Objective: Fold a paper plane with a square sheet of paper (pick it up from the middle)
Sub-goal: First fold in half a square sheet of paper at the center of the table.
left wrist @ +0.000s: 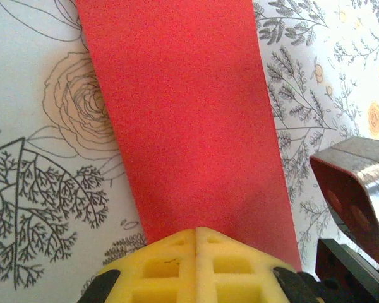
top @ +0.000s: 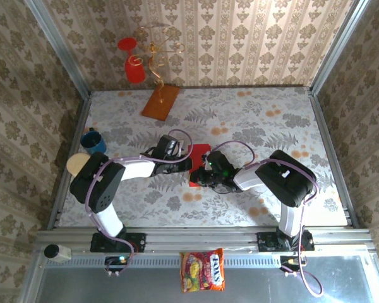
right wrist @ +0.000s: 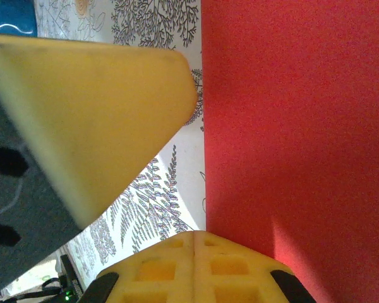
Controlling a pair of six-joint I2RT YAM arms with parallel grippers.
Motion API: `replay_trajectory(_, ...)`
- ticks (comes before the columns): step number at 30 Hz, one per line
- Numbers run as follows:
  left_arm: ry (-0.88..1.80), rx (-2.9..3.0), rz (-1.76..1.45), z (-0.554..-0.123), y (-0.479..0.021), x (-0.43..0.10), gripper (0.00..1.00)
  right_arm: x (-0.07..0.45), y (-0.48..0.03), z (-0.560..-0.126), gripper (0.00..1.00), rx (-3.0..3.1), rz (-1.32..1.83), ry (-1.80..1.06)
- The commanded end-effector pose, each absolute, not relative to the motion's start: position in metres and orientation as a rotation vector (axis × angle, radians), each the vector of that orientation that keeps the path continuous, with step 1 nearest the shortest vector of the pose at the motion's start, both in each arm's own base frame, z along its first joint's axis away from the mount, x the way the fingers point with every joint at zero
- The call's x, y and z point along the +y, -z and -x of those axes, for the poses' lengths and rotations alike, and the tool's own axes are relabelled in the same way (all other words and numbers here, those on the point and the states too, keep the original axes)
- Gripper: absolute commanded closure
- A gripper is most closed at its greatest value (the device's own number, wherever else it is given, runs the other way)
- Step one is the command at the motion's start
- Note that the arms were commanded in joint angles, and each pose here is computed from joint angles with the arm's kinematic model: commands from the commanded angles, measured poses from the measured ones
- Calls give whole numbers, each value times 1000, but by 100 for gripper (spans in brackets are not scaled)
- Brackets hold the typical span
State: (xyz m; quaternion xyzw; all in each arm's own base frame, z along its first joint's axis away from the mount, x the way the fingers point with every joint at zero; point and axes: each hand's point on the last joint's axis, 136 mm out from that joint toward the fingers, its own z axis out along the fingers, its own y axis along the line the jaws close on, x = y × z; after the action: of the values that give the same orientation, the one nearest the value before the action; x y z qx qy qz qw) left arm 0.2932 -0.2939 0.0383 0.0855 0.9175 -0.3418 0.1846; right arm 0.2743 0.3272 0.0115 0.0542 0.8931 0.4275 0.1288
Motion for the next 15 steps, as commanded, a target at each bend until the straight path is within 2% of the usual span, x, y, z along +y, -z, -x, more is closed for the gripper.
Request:
replay_trajectory(1, 984, 2590, -219, -297, -33, -300, 100, 252, 91, -189, 100, 3079, -342, -780)
replay_trajectory(15, 908, 2618, -203, -318, -19, -300, 100, 245, 98, -181, 100, 3104, -345, -759)
